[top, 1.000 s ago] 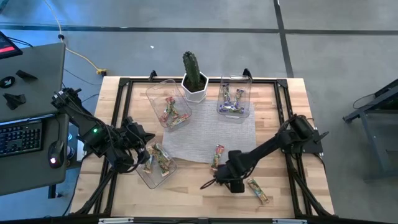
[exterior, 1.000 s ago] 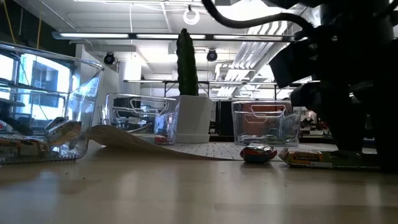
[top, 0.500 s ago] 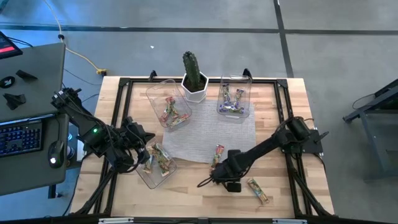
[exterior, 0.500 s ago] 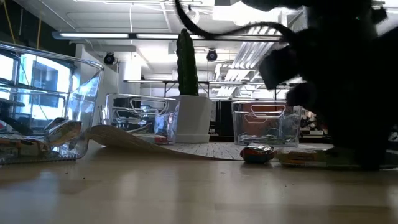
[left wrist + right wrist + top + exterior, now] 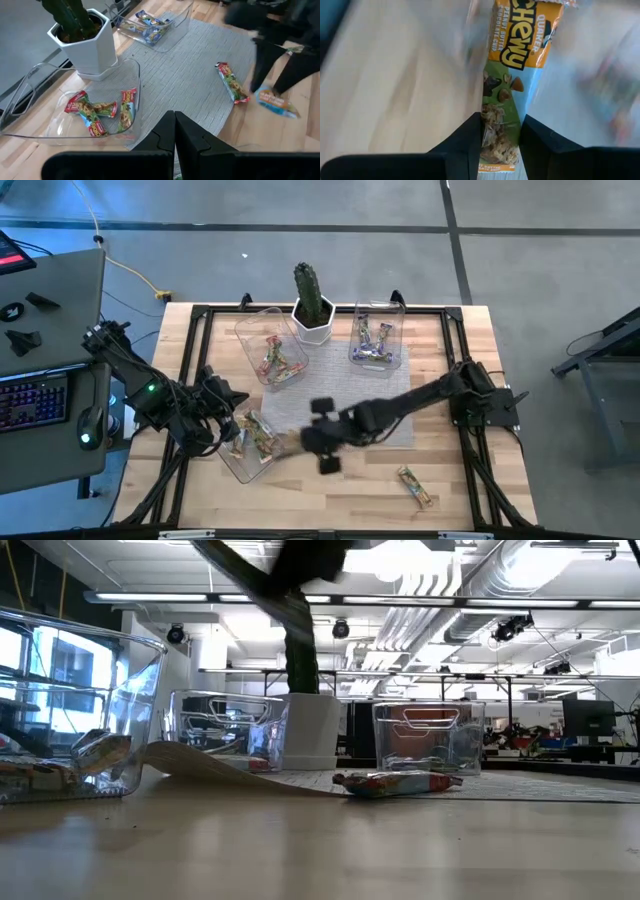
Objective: Pick and place Granola Bars by type
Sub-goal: Put the yellow granola bar into the bottom transparent bin
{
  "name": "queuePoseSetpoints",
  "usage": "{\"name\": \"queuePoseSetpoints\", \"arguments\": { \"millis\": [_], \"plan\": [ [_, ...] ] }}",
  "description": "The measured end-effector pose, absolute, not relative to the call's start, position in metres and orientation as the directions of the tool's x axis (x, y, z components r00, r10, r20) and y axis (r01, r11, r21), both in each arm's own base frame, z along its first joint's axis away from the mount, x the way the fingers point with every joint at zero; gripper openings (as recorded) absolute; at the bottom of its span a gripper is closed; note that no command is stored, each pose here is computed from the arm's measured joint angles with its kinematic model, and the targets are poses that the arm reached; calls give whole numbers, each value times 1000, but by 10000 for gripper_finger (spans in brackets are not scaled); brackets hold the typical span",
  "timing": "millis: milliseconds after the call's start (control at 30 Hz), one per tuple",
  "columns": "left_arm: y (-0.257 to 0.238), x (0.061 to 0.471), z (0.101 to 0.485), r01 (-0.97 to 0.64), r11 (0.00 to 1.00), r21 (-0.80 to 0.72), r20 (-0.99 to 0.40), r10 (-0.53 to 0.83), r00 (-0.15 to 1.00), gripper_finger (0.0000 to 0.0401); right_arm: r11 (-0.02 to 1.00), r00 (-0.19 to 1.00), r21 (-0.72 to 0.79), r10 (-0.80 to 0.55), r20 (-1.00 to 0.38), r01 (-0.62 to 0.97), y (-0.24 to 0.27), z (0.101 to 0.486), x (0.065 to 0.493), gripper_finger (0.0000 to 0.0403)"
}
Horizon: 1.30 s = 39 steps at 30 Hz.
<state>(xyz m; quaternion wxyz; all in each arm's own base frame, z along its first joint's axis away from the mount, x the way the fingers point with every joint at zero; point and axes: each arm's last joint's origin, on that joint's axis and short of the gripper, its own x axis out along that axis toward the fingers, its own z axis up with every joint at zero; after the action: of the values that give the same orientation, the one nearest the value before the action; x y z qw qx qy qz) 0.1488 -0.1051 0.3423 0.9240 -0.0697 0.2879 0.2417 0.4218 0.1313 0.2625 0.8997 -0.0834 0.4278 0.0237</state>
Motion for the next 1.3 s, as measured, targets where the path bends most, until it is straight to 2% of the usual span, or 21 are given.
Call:
{"name": "queuePoseSetpoints", "arguments": {
  "millis": [67, 167, 300, 367, 567, 733, 800, 933, 1167, 1300],
  "plan": [
    [-105, 148, 343, -486, 874, 9, -566, 405, 718, 1, 988, 762, -122, -5, -647, -97, 120, 272, 439, 99],
    [-104, 148, 342, -484, 875, 17, -570, 406, 714, 1, 984, 893, -72, 116, -434, -163, 103, 277, 459, 99],
    [-104, 147, 342, -484, 875, 23, -572, 409, 711, 1, 968, 956, -39, 237, -173, -247, 88, 262, 472, 99],
    [-104, 147, 342, -484, 875, 31, -567, 414, 712, 1, 970, 963, -43, 232, -138, -240, 85, 243, 475, 99],
    [-102, 146, 343, -491, 869, 56, -554, 436, 709, 1, 981, 963, 3, 192, -188, -195, 89, 204, 482, 99],
    [-102, 146, 343, -496, 867, 49, -550, 438, 711, 1, 971, 943, 61, 240, -232, -232, 92, 185, 485, 99],
    [-102, 146, 343, -504, 863, 36, -550, 438, 711, 1, 965, 928, 62, 261, -266, -254, 93, 186, 486, 99],
    [-102, 146, 343, -509, 861, 25, -551, 436, 712, 1, 976, 920, -3, 206, -332, -219, 91, 182, 486, 109],
    [-102, 146, 343, -516, 857, 9, -554, 434, 711, 1, 975, 919, -19, 203, -337, -222, 91, 182, 485, 153],
    [-102, 146, 343, -516, 856, 7, -554, 433, 711, 1, 971, 919, -21, 220, -327, -239, 93, 189, 484, 164]
  ]
}}
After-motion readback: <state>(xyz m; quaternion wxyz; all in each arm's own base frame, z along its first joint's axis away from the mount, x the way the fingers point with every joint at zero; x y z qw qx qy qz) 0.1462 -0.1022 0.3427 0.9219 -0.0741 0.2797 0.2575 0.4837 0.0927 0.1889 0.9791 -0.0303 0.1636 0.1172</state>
